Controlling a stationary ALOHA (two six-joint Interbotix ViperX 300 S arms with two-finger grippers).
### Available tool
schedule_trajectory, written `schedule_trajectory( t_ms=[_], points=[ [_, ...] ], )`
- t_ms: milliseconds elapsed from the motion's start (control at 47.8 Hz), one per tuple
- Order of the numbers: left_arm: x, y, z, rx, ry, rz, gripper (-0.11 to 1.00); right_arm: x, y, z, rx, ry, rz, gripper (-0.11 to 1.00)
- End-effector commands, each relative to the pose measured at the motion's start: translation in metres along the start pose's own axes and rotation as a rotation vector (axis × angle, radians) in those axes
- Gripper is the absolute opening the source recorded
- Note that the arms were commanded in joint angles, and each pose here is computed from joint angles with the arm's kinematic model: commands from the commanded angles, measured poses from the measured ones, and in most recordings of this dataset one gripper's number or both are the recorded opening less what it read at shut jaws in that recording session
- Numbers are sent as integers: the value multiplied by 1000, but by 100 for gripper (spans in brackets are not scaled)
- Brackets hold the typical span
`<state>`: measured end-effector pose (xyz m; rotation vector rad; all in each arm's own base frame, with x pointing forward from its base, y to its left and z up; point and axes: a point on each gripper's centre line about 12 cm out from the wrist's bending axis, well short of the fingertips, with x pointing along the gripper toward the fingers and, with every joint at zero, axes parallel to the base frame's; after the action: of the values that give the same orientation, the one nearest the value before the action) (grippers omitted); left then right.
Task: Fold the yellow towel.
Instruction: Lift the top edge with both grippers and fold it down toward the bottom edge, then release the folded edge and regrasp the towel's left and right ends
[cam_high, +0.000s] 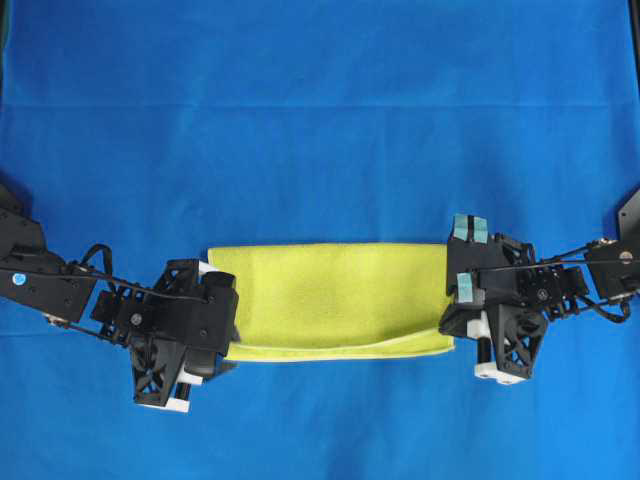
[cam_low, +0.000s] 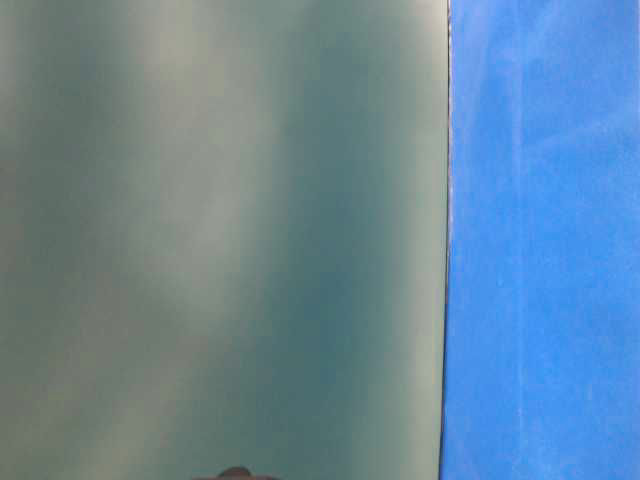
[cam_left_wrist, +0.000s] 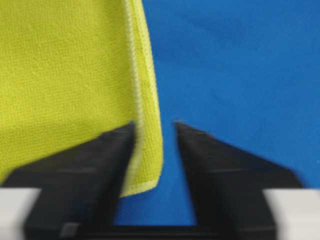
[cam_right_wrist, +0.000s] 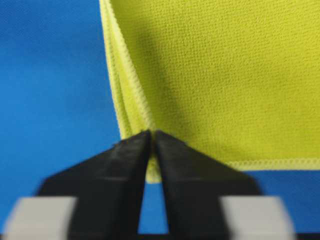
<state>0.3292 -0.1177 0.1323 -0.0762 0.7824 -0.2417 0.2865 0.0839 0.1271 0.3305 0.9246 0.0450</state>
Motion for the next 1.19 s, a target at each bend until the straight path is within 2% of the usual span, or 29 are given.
schedule_trajectory(
  t_ms=[0,84,146,251,335,544,690,837,1171],
  points=[
    [-3,-4,13,2,-40,-11,50,-3,8,10,1,-32,22,31],
    [-5,-4,14,2,-40,-11,69,-6,12,11,-7,-34,31,56],
    [-7,-4,14,7,-40,-11,73,-10,13,13,-13,-39,35,66],
    [-16,-2,17,20,-37,-5,70,-20,9,16,-22,-55,30,58],
    [-25,11,24,16,-56,23,68,-25,-3,22,-13,-83,5,58],
    [-29,62,21,-27,-54,134,68,-27,-57,30,69,-93,-127,58],
    [-32,93,11,-83,-31,201,68,-25,-81,29,92,-75,-188,58],
    [-28,109,-8,-119,6,235,68,-17,-87,28,104,-48,-206,58],
    [-17,117,-32,-135,41,251,65,3,-100,16,126,24,-239,58]
  ],
)
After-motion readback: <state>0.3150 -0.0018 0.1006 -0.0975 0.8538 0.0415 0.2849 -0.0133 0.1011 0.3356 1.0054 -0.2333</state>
